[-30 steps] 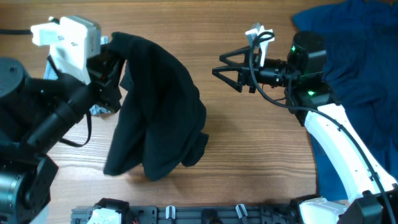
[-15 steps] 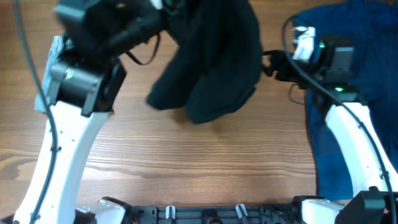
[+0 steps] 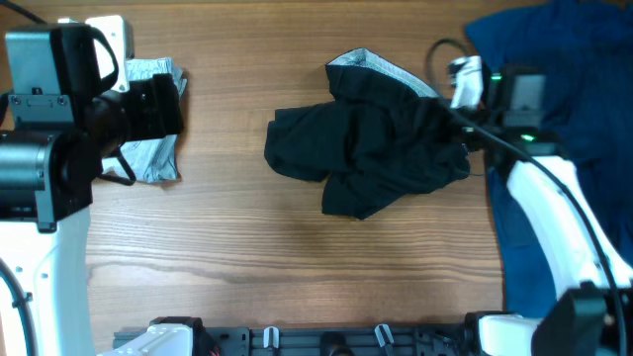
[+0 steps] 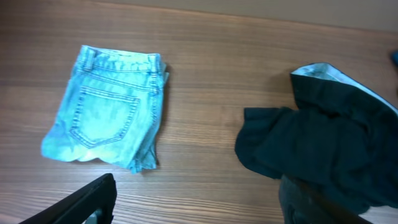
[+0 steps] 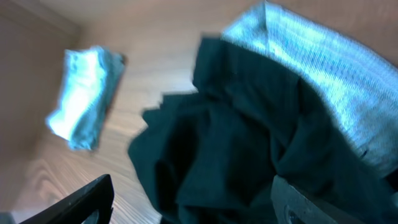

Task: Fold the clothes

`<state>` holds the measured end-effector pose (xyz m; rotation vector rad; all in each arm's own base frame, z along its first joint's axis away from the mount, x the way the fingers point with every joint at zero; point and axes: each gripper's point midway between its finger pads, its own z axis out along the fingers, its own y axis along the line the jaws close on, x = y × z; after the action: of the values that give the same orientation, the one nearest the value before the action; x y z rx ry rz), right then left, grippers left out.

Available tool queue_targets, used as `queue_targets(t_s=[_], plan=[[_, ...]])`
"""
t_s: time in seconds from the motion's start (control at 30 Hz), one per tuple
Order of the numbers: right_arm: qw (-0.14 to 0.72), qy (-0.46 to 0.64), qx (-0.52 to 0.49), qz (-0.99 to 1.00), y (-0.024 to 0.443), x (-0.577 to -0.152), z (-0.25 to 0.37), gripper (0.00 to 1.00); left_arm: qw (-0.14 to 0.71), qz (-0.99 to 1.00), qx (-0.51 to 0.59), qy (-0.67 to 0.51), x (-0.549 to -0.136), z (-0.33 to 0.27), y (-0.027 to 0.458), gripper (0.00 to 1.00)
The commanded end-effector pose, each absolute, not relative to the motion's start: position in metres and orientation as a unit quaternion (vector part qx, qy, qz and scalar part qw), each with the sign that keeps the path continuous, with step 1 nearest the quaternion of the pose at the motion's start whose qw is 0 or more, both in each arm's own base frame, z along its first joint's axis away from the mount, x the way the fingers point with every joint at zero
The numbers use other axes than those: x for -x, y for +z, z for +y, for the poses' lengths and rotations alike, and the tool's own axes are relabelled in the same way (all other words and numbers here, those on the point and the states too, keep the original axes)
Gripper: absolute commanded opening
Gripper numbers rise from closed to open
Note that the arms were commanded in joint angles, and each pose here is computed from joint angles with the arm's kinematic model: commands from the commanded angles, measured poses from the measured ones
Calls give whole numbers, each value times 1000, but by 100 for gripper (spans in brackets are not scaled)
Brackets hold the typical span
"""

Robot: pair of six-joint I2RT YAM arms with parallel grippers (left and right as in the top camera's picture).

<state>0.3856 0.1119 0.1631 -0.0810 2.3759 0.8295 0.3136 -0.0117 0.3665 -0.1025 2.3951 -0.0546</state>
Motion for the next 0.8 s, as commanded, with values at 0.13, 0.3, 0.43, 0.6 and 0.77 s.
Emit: queue_targets(t_s=[0.13, 0.3, 0.43, 0.6, 0.77], plan=[[322, 132, 23, 937, 92, -428, 67, 84, 354, 931, 21, -84, -317, -34, 366, 85], [365, 106, 74, 922, 112, -443, 59, 77, 353, 931, 19, -90, -317, -36, 366, 85], [381, 79, 31, 921, 129, -452, 21, 79, 349, 933, 19, -90, -319, -37, 364, 85], [290, 119, -60, 948, 112, -417, -11, 83, 341, 936, 19, -90, -322, -37, 359, 85], [158, 236, -86, 955, 97, -359, 23, 79, 330, 940, 21, -89, -328, -37, 352, 85]])
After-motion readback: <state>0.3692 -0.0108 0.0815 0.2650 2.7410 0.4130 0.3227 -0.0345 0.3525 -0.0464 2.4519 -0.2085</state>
